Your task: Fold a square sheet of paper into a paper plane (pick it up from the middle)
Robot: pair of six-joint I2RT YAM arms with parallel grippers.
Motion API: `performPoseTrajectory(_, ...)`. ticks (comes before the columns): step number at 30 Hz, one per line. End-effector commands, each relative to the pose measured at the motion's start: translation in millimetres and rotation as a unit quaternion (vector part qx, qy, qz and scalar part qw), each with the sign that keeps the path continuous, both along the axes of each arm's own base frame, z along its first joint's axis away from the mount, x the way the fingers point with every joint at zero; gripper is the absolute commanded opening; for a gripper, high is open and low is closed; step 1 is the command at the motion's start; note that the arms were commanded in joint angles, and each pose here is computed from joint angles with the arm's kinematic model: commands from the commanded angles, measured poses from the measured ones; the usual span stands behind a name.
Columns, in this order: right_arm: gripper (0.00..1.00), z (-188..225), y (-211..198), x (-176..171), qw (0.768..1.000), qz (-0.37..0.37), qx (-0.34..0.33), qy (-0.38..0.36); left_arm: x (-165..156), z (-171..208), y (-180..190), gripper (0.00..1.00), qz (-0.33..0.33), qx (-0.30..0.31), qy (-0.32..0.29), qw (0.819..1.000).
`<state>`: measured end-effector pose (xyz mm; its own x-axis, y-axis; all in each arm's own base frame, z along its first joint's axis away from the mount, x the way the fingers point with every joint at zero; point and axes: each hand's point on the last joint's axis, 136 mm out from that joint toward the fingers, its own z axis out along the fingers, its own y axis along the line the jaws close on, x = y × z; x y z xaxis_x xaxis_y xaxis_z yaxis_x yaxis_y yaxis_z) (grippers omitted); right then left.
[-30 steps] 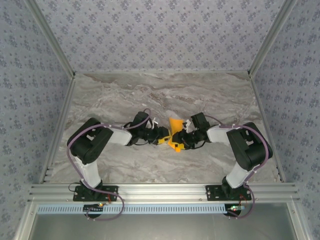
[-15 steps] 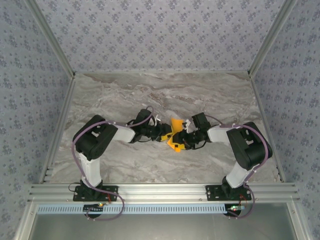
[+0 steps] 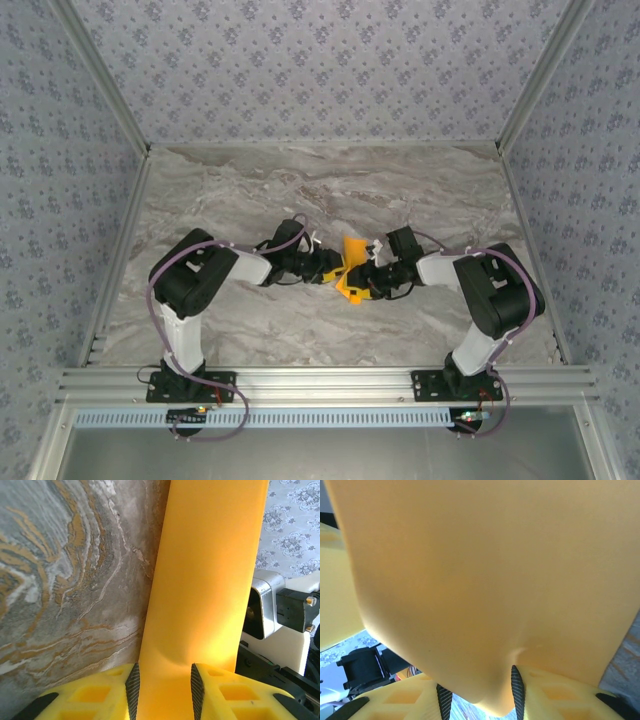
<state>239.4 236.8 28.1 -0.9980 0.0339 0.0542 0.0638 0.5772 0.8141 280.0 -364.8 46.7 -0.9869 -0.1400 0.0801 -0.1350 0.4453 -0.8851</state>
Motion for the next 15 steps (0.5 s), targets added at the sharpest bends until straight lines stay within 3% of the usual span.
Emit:
performPoseTrajectory(1, 0.4, -64.2, -51.6, -32.9, 0.984, -0.056, -0.137, 0.1, 4.2, 4.9, -1.6, 0.35, -0.001, -0.003, -0.014, 1.0)
performPoseTrajectory(8, 0.34, -63.0, -53.3, -31.5, 0.984, -0.066, -0.129, 0.108, 0.5, 10.5, 17.5, 0.35, 0.008, -0.004, -0.018, 1.0)
performPoseTrajectory(15, 0.38, -58.0, -49.8, -28.4, 0.987, -0.065, -0.109, 0.103, -21.5, 14.1, 28.6, 0.41, -0.019, -0.012, -0.022, 0.999)
